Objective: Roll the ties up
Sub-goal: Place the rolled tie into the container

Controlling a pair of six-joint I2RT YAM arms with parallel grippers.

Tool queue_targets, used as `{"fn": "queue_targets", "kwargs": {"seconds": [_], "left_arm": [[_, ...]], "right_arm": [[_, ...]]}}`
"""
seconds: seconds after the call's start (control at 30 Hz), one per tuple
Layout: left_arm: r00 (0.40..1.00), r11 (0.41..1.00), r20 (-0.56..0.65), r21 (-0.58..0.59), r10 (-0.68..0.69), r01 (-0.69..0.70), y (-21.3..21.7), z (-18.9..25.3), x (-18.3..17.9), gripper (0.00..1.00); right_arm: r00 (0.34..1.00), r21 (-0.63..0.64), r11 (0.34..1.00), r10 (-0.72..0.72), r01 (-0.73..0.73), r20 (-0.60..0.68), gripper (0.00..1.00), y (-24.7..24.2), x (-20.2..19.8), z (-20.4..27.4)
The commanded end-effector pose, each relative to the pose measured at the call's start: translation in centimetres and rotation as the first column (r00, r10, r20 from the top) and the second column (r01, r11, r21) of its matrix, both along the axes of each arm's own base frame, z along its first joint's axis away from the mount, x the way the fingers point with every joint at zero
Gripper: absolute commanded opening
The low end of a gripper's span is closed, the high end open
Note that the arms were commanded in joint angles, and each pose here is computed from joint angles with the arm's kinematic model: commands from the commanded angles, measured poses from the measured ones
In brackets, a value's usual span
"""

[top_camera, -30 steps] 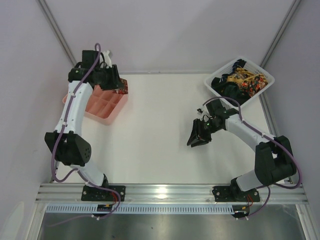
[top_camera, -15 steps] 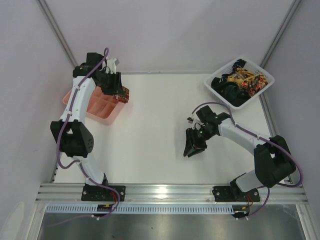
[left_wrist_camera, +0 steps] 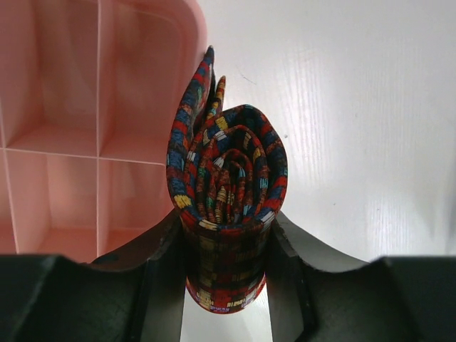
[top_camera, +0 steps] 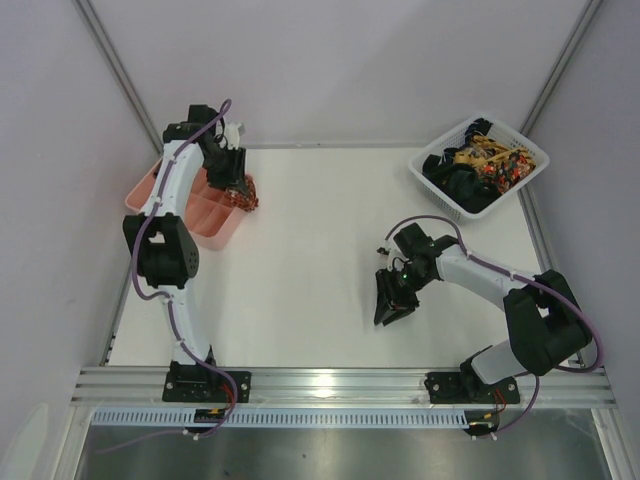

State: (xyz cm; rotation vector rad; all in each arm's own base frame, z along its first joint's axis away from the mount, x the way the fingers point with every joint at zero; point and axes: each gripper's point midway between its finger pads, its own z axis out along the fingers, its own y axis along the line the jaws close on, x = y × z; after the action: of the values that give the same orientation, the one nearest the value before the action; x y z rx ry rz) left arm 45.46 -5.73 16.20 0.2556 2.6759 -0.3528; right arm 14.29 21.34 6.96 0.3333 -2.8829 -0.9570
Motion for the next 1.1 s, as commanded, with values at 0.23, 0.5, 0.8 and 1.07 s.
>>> {"fn": "queue_targets", "kwargs": {"seconds": [0.23,0.5,0.8,1.07], "left_arm": [[0.990,0.988,0.144,0.153,-0.001,-0.021,2.5,3.1,2.8,0.01],[0.996,0.983,0.090,0.184,-0.018,0.001,2.9,0.9,2.9,0.00],[0.997,0.970,0.075,0.240,0.008,-0.026,3.9,-0.6,3.9,0.00],[0.997,0.949,0.076,0.310,0.032,-0.054,5.0,-1.7,4.5,0.00]], "right_arm": [[0.999,0.010,1.000,-0.006,0.006,0.033,0.36,0.9,1.8,-0.1],[0.999,0.006,1.000,-0.022,0.022,0.026,0.36,1.2,2.3,-0.1],[0.999,-0.003,1.000,-0.029,0.029,0.018,0.36,1.1,2.3,-0.3],[1.000,-0.014,1.000,-0.027,0.028,0.012,0.36,1.3,2.8,-0.4]]}}
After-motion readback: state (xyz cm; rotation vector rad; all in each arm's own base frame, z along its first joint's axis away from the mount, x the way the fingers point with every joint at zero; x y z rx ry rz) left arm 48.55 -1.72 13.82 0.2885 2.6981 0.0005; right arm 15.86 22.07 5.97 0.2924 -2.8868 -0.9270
